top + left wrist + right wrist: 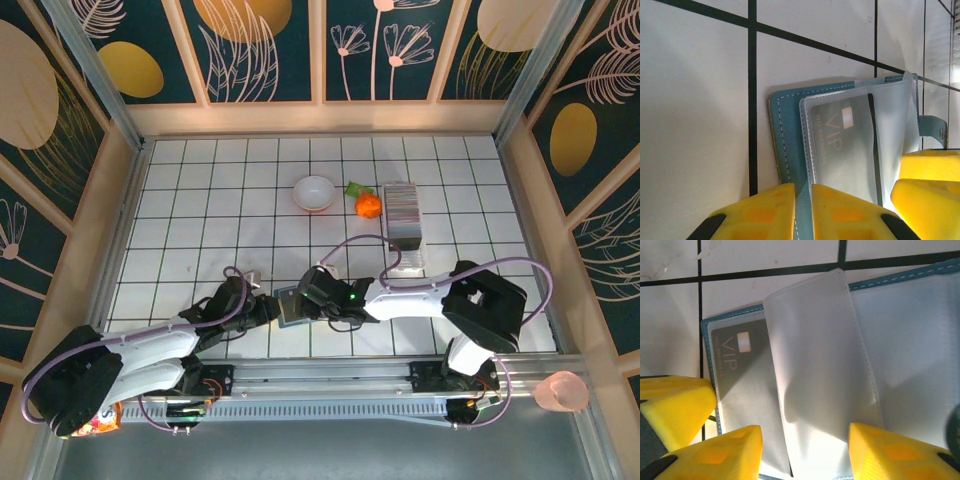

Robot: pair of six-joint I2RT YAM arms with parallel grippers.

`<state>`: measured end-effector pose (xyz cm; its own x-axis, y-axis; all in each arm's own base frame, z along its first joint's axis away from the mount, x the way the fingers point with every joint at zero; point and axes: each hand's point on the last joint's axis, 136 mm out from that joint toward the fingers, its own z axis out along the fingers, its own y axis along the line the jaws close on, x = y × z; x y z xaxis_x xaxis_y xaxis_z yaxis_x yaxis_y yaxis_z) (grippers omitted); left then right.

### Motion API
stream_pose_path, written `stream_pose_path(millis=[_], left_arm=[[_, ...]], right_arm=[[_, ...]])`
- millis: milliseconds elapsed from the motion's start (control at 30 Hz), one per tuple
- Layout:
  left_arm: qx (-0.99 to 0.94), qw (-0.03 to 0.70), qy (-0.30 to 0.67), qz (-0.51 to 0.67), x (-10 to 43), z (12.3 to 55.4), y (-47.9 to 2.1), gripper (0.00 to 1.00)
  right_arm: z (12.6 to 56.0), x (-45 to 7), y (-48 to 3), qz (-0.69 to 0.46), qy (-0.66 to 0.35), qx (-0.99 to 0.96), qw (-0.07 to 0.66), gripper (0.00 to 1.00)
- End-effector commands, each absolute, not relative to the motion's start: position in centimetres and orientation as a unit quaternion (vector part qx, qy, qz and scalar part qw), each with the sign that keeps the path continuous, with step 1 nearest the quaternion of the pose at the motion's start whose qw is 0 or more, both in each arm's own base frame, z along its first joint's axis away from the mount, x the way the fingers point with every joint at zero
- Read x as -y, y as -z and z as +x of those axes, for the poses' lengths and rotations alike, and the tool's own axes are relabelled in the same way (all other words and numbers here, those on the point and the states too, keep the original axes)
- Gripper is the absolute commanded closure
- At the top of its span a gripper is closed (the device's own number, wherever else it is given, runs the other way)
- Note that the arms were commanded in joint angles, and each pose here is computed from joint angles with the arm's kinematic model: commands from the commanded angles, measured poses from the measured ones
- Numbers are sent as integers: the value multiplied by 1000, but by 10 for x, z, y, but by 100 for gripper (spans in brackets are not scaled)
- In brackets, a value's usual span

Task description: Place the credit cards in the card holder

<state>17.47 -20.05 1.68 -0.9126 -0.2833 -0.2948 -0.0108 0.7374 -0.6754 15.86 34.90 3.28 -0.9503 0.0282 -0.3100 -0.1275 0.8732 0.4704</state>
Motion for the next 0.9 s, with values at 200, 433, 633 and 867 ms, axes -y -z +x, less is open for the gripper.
stream_pose_path(millis=[200,433,633,867], left_arm=[[-917,175,350,-83,197,165,-7,83],[-917,174,350,-84,197,165,-6,83],[-918,176,344,-92,193,165,-1,84],[-918,196,329,-105,184,170,-5,84]], right_arm=[[156,-376,-46,-25,-295,-942,156,53],[152,-385,-47,-23,-317,-936,151,54],[151,-394,-50,-15,-344,-927,149,55],[151,-400,-49,-11,-354,-923,148,55]])
